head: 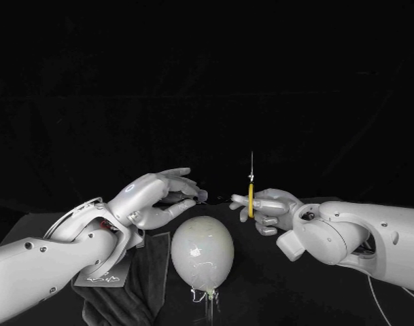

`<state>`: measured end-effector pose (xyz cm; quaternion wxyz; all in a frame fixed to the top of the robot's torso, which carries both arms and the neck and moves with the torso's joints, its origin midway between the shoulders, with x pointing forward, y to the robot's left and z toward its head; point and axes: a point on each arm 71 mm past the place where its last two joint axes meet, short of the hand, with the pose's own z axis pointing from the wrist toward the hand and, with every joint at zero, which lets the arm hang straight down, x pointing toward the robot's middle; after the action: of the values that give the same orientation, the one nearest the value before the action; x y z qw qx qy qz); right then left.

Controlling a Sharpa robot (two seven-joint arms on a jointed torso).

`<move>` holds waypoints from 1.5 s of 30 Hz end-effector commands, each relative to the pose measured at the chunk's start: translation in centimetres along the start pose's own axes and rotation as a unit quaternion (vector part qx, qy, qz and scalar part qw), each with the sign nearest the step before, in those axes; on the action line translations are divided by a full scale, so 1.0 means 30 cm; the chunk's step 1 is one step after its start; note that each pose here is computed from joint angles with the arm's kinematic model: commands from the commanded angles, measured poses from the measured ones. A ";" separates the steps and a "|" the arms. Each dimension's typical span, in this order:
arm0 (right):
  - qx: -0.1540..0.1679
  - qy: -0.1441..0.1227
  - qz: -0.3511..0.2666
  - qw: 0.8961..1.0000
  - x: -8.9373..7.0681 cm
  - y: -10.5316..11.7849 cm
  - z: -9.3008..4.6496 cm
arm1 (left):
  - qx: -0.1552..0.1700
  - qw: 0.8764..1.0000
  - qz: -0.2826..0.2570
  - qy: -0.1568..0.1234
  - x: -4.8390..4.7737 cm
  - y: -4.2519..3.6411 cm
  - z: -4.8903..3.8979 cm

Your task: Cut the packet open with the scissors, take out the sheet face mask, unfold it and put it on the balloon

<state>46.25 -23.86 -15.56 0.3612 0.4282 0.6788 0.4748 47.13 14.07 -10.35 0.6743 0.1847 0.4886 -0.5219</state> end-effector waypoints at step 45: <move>-0.024 0.042 0.007 0.999 0.056 0.068 0.009 | 0.032 0.999 -0.012 0.013 0.023 -0.043 0.030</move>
<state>46.39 -22.17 -14.01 0.3424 0.4182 0.6744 0.5031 46.57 12.80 -10.33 0.6611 0.1995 0.4850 -0.5366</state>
